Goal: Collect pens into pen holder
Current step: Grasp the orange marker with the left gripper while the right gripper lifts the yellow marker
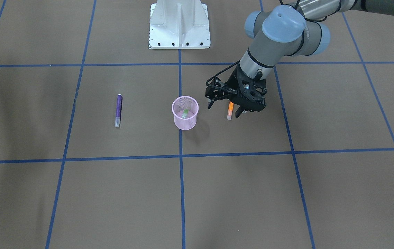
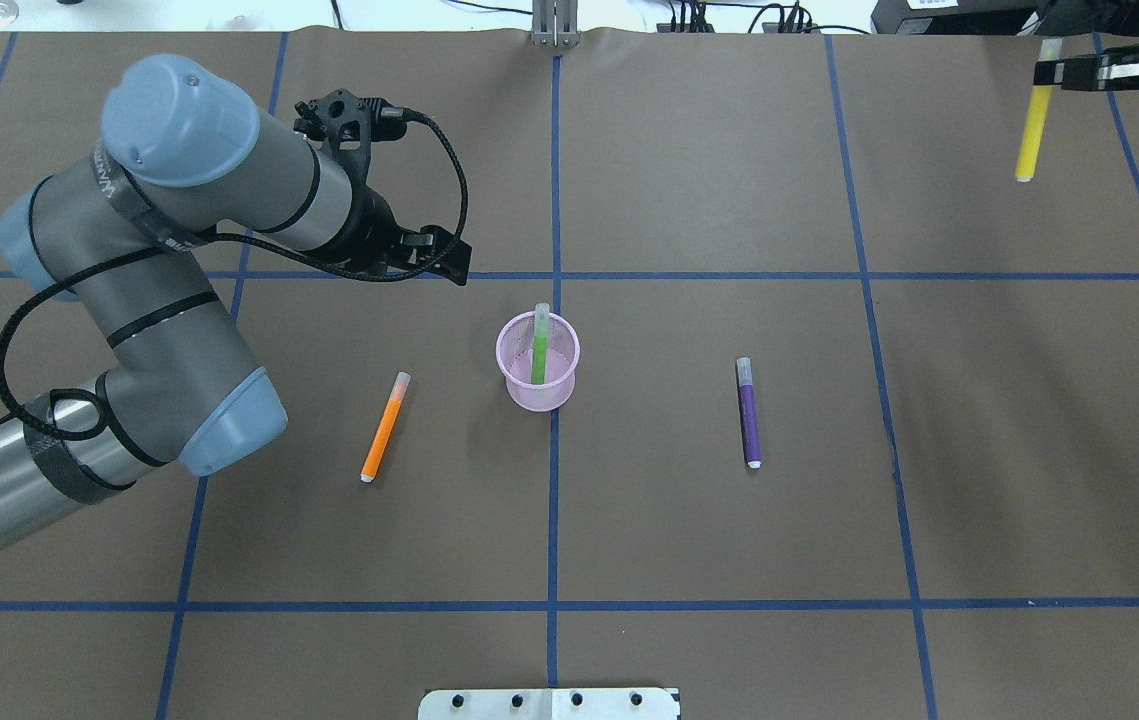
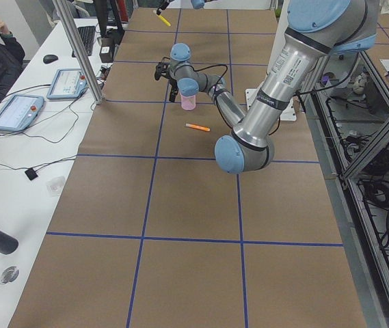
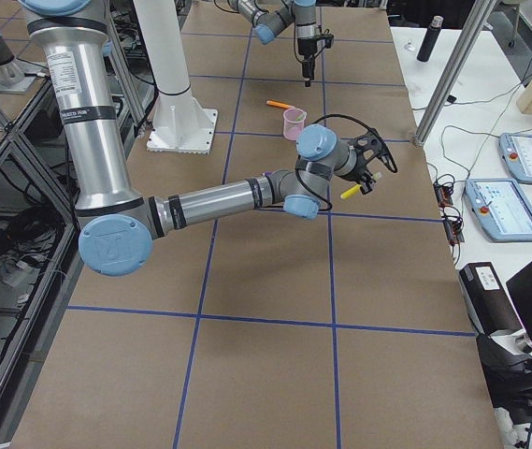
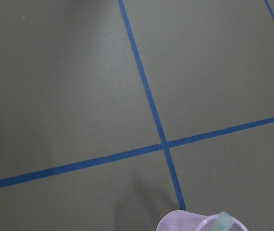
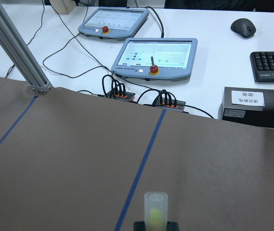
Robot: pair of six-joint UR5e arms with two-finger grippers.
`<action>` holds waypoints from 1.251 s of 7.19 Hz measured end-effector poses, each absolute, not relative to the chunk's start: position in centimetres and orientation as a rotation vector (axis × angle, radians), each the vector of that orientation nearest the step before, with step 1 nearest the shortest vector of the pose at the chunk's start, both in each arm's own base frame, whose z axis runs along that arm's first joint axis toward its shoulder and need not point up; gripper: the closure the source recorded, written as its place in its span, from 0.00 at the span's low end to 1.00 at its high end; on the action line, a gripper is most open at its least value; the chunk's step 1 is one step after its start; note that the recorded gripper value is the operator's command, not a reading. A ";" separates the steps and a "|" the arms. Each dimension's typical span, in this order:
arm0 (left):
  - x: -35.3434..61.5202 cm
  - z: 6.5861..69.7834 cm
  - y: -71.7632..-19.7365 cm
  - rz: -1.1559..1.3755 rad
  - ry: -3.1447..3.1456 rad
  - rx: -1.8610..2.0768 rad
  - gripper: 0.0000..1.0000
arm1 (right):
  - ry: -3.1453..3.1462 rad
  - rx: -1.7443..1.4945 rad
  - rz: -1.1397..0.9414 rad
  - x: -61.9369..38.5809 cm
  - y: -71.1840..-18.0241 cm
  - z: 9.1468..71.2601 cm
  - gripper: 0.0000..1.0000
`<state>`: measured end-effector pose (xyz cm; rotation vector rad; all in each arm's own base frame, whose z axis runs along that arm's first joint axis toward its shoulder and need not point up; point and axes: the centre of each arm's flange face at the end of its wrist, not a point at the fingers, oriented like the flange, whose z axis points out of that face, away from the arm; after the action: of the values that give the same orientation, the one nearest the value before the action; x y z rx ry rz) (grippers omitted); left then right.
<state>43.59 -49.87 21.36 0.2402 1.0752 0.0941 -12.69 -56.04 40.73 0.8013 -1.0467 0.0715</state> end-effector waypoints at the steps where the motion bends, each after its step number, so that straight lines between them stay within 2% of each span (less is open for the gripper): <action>1: 44.2 22.0 -49.5 0.106 1.046 0.201 0.01 | -1.072 0.820 0.106 -15.6 -55.4 38.8 1.00; 4: 46.1 26.3 -47.9 0.180 0.973 0.156 0.02 | -1.135 0.847 0.156 -22.1 -53.5 34.8 1.00; 9: 51.1 29.7 -45.2 0.224 0.893 0.128 0.12 | -1.190 0.890 0.116 -28.9 -50.6 30.9 1.00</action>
<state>51.12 -45.20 29.70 0.1280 0.8930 0.2240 -28.95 -50.63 30.88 0.8899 -1.1902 0.1163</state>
